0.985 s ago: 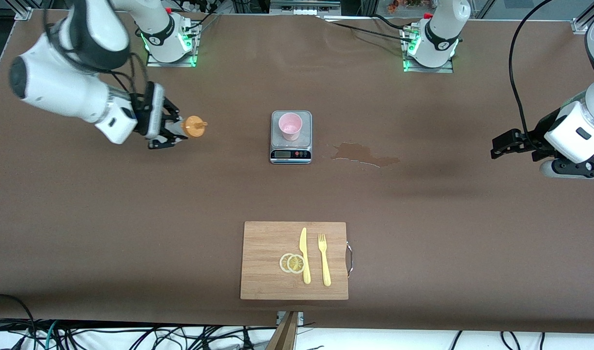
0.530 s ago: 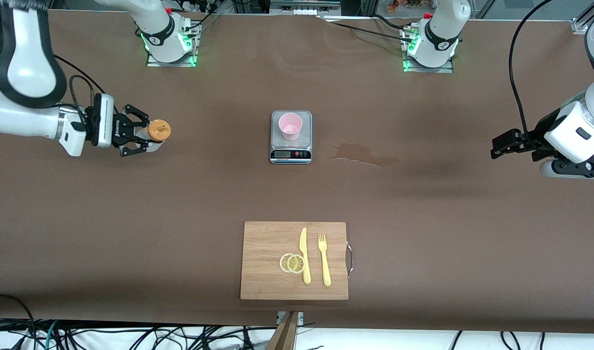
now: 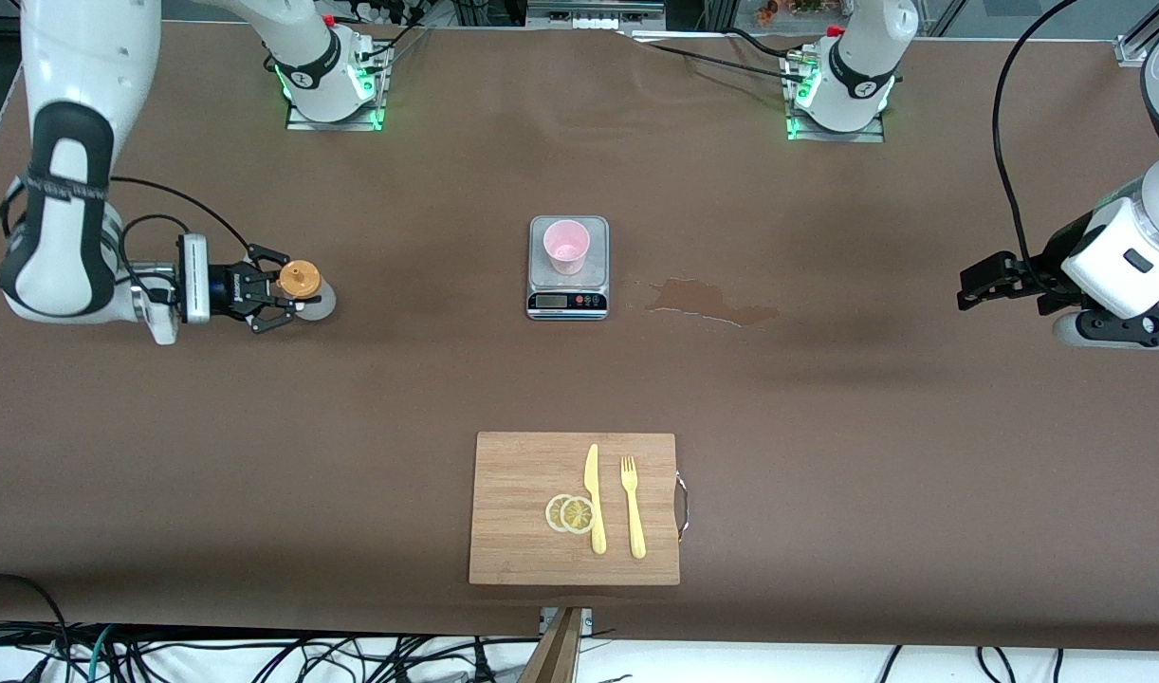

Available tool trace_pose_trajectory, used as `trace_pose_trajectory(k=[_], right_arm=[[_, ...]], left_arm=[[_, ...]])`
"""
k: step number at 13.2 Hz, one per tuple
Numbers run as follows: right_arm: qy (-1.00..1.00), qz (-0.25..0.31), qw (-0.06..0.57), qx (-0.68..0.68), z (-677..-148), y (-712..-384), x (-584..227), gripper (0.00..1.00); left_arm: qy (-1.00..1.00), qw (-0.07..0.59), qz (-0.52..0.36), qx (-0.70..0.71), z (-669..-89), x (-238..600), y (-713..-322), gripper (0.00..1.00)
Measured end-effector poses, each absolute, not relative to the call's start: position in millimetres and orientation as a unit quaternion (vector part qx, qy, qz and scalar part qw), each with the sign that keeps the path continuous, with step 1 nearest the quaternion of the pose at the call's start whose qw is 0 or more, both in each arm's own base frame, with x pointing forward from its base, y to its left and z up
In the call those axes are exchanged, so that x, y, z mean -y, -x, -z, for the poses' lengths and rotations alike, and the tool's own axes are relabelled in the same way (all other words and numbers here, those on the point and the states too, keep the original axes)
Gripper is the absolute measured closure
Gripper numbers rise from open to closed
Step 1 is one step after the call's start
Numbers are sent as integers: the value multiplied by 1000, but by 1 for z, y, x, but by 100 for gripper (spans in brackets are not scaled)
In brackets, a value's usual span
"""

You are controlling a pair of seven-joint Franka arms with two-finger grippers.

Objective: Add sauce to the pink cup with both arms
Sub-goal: 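Carry the sauce bottle back to its spot with the right gripper, then set the bottle down and open the right gripper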

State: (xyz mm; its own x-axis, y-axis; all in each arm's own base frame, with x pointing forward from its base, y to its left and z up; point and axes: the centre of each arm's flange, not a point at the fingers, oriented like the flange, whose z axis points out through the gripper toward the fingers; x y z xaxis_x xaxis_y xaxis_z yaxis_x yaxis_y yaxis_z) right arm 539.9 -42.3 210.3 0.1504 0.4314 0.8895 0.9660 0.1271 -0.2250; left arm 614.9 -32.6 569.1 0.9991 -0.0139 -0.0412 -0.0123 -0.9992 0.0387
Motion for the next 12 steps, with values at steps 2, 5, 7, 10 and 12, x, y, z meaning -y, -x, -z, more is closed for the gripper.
trace_pose_trajectory(k=[2, 5, 7, 10, 12], right_arm=[[578, 305, 490, 577, -171, -542, 52, 67], [559, 334, 505, 566, -141, -544, 67, 67], [555, 333, 506, 570, -140, -546, 70, 63], [549, 313, 506, 586, -143, -548, 73, 29], [550, 302, 506, 592, -144, -547, 82, 5]], left_arm=[[-1000, 19, 21, 7, -569, 33, -615, 0], [-1000, 19, 21, 7, -569, 33, -615, 0], [-1000, 19, 21, 7, -569, 33, -615, 0], [-1000, 19, 21, 7, -569, 33, -615, 0], [-1000, 19, 21, 7, -569, 33, -615, 0]])
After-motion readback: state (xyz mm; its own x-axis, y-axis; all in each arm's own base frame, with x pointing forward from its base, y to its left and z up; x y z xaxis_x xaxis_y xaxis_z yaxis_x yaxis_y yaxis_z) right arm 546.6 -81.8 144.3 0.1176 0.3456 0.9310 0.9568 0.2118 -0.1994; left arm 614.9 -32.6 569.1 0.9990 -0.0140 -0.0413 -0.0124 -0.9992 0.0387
